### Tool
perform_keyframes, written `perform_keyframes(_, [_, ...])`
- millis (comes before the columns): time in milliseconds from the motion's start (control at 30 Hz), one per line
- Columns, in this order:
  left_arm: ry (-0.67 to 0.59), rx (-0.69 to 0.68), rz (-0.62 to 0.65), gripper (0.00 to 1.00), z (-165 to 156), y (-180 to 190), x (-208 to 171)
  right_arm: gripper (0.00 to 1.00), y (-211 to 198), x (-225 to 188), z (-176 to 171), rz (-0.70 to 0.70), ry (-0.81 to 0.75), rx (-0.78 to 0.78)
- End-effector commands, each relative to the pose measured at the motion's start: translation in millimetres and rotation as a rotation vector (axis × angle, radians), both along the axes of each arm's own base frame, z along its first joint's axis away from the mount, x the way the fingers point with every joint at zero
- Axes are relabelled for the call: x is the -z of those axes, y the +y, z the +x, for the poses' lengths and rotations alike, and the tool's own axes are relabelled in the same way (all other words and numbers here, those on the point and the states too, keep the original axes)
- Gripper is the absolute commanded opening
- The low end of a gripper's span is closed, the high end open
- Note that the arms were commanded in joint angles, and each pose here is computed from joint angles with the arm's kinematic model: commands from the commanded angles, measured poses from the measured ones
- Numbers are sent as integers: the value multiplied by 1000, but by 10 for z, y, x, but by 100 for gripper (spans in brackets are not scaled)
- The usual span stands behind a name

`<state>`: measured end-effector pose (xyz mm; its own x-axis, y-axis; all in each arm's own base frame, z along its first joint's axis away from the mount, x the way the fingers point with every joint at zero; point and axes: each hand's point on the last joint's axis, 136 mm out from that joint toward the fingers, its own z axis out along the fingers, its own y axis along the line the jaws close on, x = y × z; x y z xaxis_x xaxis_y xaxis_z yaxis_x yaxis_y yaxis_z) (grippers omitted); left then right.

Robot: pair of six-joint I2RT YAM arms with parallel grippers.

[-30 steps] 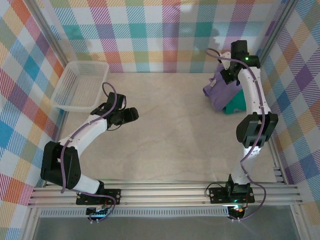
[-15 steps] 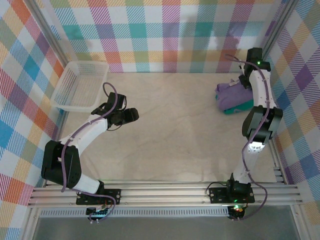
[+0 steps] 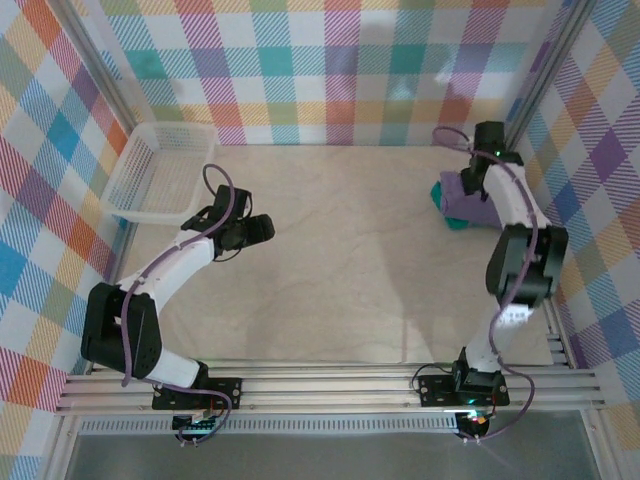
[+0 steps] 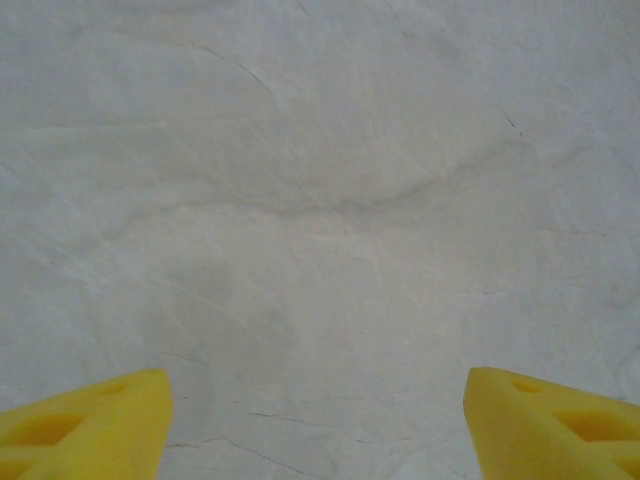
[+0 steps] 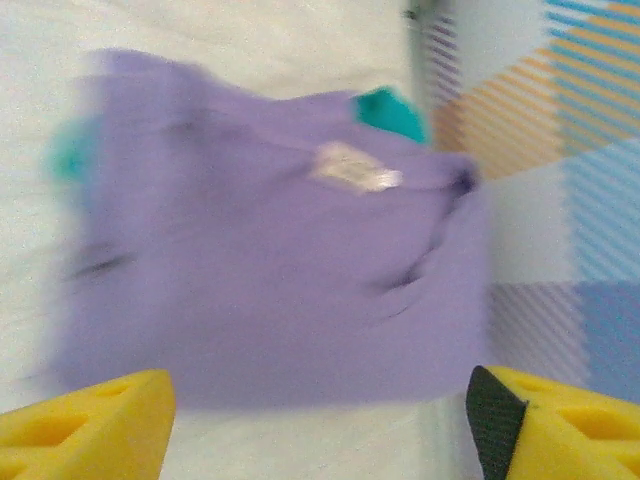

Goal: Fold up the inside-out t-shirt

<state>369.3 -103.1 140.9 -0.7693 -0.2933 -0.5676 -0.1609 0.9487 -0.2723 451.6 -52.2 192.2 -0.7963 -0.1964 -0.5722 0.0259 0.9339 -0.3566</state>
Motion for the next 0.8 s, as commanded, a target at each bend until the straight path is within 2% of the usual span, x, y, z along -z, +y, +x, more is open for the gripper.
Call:
perform_keyframes(0, [-154,-115,81,86,58,319,-294,82,653,-204,-280,344,-213,-54])
perform_keyframes(67, [-242,-187,154,92,54,530,-415,88,765,-90,-578,427,-246,-51])
perform_keyframes(167, [-335,-319,294,97,-45,908,-468,99,755,81,-874,476,-329,-30])
perform_keyframes(233, [-383,-365,358,98,-86,1080,-422,100,694,203,-961,457,-386,-14])
perform_keyframes(333, [-491,-273,458,100,-10,1097,-297,100,584,387,-979,385,-498,-22])
perform_keyframes(400, [-526,-183,444,100,84,1033,-134,100,550,497,-945,330,-553,-52])
perform_keyframes(500, [-502,-108,440,100,216,999,70,100,581,725,-841,314,-546,-79])
perform_keyframes(633, [-485,-69,351,100,234,1017,261,100,622,717,-642,364,-592,-101])
perform_keyframes(733, [-502,-111,296,100,205,1138,543,100,699,936,-573,385,-565,-146])
perform_keyframes(767, [-503,-75,287,100,261,1081,594,100,698,965,-542,380,-584,-153])
